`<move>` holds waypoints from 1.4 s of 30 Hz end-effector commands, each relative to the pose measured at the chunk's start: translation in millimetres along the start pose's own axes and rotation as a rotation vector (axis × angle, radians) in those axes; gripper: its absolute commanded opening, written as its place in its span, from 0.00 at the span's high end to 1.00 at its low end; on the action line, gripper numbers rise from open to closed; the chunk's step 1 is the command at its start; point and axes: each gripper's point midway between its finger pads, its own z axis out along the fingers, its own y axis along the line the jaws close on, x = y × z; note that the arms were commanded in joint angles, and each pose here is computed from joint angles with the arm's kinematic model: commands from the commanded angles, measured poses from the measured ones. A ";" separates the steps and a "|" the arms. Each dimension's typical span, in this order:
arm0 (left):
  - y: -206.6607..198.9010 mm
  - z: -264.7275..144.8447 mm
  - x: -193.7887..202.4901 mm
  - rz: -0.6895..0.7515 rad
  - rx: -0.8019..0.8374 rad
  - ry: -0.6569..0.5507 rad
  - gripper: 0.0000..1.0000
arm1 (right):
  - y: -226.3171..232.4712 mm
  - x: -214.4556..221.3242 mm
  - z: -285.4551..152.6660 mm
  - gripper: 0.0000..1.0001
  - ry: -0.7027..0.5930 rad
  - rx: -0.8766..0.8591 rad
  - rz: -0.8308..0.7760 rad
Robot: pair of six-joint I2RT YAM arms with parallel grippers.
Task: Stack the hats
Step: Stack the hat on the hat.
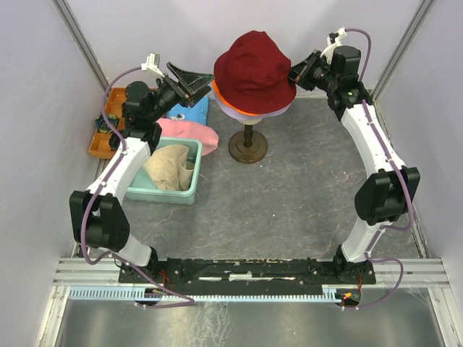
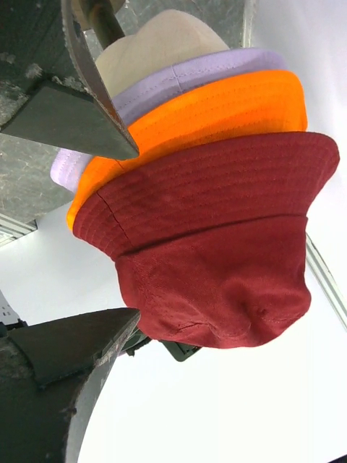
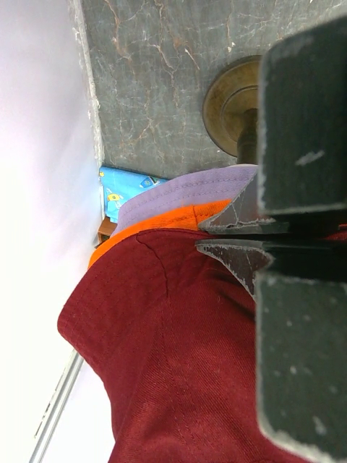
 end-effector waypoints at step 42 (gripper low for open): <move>-28.4 41.3 10.7 -0.091 0.228 0.003 0.57 | -44.1 73.6 2.7 1.00 0.246 0.144 0.055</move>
